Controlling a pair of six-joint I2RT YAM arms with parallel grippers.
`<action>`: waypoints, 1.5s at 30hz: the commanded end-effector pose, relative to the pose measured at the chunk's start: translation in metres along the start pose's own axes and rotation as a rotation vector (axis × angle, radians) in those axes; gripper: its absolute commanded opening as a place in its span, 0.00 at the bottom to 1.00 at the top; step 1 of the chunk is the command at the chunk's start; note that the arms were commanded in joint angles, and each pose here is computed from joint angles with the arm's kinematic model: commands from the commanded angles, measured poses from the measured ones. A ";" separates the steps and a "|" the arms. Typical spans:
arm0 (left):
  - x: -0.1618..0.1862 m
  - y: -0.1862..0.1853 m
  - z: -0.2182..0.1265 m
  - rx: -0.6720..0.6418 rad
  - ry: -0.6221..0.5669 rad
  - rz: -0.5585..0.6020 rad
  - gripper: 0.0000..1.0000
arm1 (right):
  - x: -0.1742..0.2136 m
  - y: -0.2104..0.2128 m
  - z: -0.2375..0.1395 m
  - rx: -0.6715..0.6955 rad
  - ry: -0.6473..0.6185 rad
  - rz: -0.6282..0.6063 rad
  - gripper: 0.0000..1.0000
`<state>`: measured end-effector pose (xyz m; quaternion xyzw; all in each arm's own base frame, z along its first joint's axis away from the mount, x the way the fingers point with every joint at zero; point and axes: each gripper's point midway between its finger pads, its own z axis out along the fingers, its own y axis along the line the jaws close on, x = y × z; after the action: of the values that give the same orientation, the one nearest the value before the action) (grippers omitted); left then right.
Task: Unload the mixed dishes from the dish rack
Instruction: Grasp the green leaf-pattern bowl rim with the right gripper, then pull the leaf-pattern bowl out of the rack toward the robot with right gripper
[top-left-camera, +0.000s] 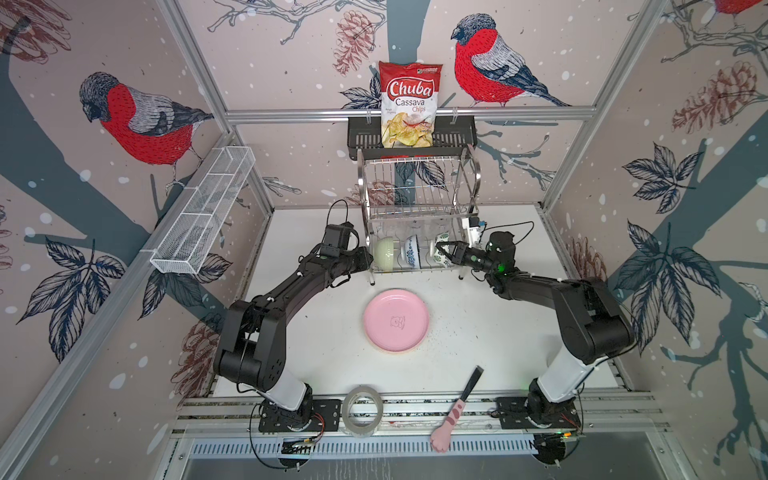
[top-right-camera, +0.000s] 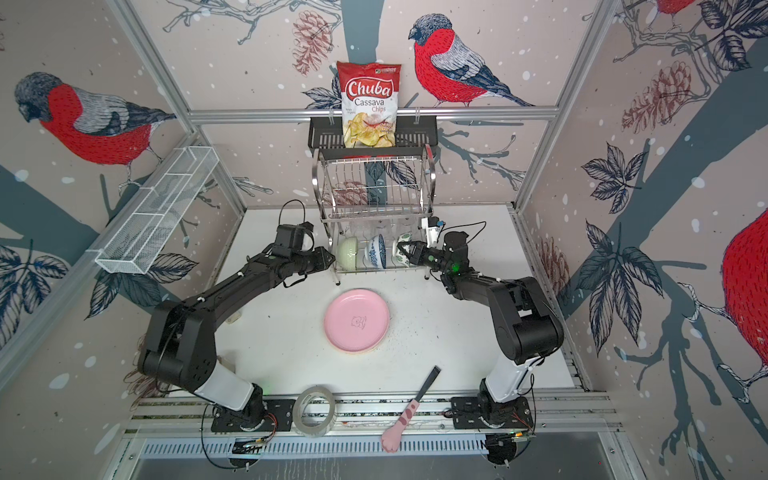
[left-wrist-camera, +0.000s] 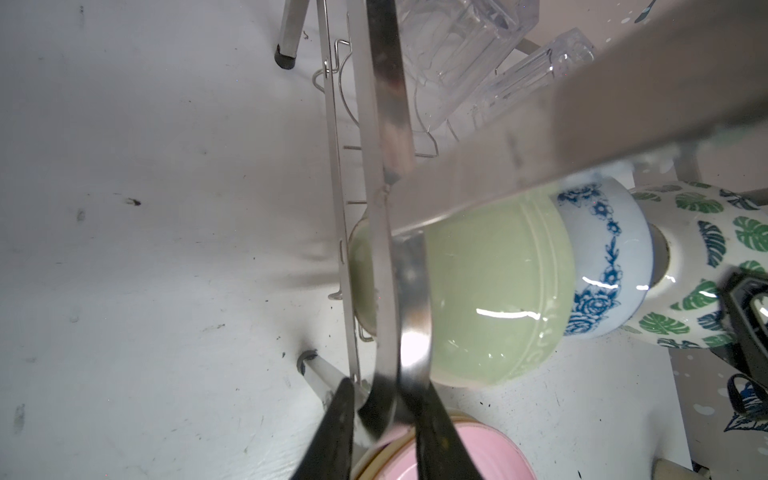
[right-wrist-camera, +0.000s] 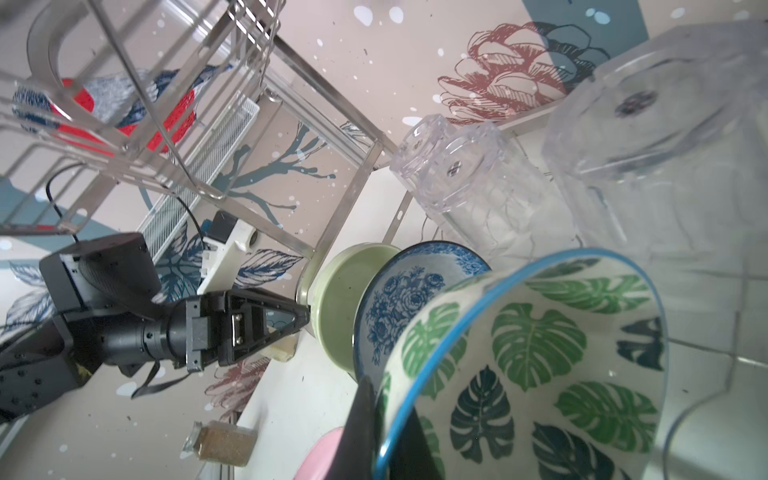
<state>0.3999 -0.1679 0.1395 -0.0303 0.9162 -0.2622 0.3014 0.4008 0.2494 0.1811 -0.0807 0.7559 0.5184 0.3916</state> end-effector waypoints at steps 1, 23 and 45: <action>0.002 0.013 -0.004 -0.067 0.002 0.001 0.26 | 0.002 -0.003 -0.005 0.030 -0.004 0.050 0.00; 0.002 0.004 -0.029 -0.049 -0.035 0.010 0.26 | 0.028 0.028 -0.041 0.090 0.004 0.003 0.00; 0.031 0.005 -0.081 -0.042 -0.087 0.005 0.29 | 0.109 0.031 -0.089 0.441 0.242 -0.156 0.00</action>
<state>0.3330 -0.1372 0.1760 -0.0393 0.9065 -0.2475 0.3399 0.2707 0.2289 0.1605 -0.1027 0.8592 0.3527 0.3561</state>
